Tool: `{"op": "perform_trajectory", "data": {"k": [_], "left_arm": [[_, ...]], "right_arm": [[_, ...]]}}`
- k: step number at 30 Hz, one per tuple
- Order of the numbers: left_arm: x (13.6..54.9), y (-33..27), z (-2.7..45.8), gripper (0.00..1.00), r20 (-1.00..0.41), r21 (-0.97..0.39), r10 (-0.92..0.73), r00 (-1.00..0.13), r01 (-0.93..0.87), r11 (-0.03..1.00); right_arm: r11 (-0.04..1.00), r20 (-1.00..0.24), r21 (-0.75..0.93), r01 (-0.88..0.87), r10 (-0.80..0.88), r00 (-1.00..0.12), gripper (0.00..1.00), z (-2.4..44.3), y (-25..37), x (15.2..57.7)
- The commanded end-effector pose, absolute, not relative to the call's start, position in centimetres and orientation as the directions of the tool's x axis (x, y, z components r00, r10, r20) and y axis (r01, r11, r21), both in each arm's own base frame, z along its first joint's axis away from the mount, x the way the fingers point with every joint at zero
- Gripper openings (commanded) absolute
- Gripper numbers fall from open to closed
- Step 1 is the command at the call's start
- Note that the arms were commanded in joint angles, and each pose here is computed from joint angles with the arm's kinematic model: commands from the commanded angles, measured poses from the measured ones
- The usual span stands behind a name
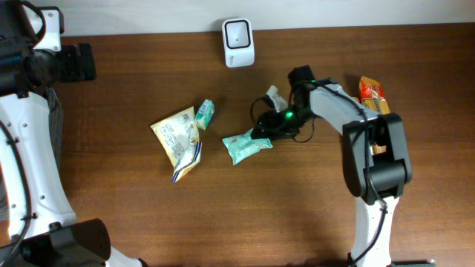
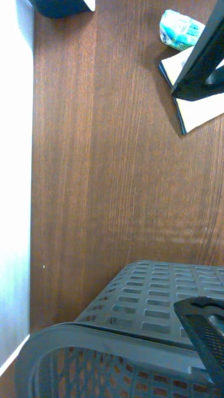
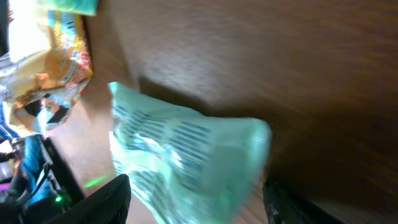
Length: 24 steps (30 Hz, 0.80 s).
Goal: Scan the item barcode
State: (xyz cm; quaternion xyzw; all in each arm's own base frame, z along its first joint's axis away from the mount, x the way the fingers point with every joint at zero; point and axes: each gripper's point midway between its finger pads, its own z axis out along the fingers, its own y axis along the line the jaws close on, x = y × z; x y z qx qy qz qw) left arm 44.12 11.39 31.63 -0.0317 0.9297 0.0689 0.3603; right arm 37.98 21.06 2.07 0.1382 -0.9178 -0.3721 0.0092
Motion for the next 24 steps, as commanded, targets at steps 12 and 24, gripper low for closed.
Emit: {"op": "perform_trajectory", "data": {"k": [12,24], "left_arm": [[44.2,11.4,31.6,0.99,-0.674,0.111,0.005,-0.739,-0.094,0.989],[44.2,11.4,31.6,0.99,-0.674,0.111,0.005,-0.739,-0.094,0.989]], "right_arm": [[0.502,-0.408,0.737,-0.453,-0.203,-0.89,0.04,18.1,21.1,37.9],[0.912,-0.769,0.108,-0.396,-0.176,-0.615,0.04,34.2,17.0,42.9]]}}
